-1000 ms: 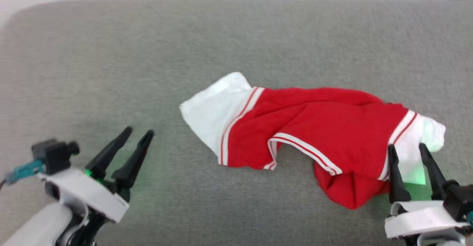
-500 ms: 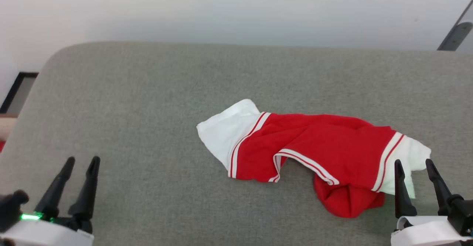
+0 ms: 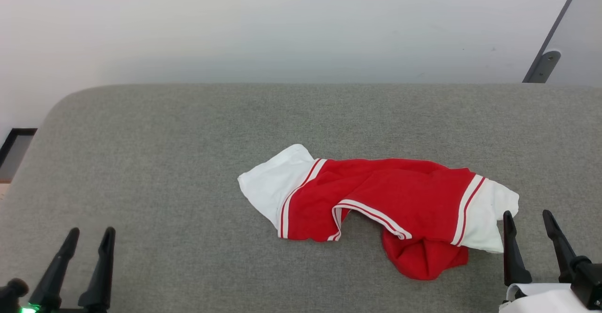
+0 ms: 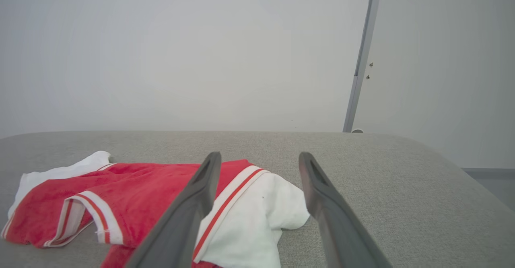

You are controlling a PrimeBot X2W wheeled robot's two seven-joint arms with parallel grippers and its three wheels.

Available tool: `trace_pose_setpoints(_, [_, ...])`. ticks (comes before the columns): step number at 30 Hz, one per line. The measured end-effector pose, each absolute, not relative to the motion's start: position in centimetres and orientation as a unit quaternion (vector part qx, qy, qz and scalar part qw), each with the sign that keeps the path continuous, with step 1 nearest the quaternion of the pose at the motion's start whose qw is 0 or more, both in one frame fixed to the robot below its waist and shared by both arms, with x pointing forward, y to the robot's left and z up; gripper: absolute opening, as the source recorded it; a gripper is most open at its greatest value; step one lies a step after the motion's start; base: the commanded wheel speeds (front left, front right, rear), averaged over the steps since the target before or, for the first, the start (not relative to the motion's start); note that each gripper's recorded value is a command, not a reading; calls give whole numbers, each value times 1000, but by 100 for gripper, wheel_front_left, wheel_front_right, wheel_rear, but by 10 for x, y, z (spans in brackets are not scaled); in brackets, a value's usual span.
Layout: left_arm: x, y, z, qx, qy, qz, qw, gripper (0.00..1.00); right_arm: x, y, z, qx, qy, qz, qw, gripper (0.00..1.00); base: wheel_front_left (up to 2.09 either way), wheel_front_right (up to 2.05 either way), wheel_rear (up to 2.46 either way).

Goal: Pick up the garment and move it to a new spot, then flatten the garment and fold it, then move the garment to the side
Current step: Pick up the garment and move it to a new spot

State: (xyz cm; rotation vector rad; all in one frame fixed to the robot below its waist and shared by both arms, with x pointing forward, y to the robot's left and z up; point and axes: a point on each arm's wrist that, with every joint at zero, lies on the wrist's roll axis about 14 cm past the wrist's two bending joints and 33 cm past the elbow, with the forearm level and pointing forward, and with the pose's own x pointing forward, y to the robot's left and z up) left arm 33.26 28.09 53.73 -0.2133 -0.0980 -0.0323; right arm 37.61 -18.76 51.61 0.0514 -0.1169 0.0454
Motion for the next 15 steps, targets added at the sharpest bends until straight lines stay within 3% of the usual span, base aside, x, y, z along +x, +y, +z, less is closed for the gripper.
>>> trace_pose_setpoints(15, [335,274,538,-107,-51,-26,993,100,374,-185,510,26,-49,27,998,100,0,0,0])
